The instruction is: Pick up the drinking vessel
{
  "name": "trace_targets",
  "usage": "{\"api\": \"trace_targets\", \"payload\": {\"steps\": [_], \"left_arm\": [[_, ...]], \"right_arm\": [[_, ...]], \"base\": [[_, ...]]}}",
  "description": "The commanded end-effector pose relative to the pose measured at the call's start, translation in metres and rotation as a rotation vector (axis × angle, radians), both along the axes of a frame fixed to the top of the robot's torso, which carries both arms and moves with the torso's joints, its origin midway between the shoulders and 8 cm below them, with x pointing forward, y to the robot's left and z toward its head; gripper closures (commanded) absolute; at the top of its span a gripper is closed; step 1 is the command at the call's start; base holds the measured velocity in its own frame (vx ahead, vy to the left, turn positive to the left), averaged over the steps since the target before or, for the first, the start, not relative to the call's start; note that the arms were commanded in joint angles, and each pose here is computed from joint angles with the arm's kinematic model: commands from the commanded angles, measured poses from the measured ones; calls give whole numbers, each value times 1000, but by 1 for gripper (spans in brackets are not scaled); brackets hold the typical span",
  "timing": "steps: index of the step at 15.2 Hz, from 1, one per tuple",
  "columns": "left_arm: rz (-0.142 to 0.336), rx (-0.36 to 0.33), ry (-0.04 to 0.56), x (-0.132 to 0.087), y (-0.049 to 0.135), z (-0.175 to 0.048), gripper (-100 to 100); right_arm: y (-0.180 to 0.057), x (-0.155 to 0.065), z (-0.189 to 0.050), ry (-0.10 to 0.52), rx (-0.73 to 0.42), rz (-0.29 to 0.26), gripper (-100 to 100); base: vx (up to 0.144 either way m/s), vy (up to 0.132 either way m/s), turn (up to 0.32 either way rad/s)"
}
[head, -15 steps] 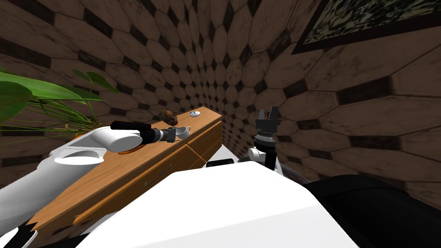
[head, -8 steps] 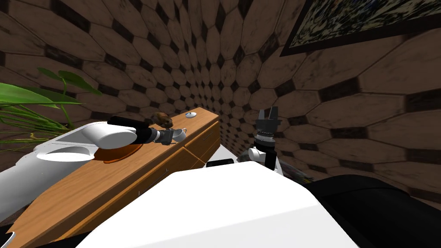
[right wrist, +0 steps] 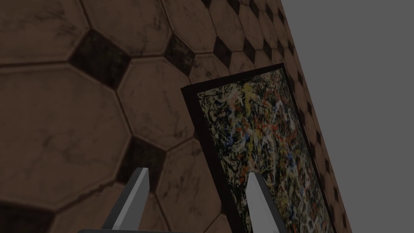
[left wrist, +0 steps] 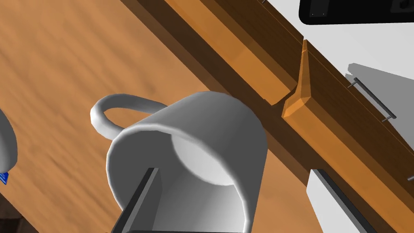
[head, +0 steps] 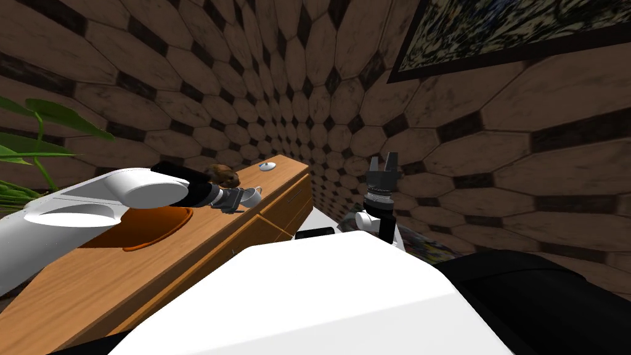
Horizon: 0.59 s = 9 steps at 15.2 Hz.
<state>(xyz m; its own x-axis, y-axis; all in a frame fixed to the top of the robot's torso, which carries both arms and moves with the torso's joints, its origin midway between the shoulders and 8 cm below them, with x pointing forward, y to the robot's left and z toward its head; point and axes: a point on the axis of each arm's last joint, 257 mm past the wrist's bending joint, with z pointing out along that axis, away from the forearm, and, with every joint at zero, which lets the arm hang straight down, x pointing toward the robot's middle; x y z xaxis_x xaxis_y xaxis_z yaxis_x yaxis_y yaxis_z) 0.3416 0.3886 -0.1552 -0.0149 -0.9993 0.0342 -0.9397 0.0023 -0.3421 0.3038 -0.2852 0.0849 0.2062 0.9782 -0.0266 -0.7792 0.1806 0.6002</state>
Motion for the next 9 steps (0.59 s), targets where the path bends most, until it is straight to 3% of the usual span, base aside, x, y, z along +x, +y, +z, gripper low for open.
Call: {"api": "trace_targets", "payload": {"steps": [1, 9], "left_arm": [[13, 15, 56, -11, 5, 3, -100], [45, 58, 193, -43, 18, 10, -100]], "right_arm": [[0, 0, 0, 0, 0, 0, 0], [0, 0, 0, 0, 0, 0, 0]], "base": [[2, 11, -120], [3, 15, -135]]}}
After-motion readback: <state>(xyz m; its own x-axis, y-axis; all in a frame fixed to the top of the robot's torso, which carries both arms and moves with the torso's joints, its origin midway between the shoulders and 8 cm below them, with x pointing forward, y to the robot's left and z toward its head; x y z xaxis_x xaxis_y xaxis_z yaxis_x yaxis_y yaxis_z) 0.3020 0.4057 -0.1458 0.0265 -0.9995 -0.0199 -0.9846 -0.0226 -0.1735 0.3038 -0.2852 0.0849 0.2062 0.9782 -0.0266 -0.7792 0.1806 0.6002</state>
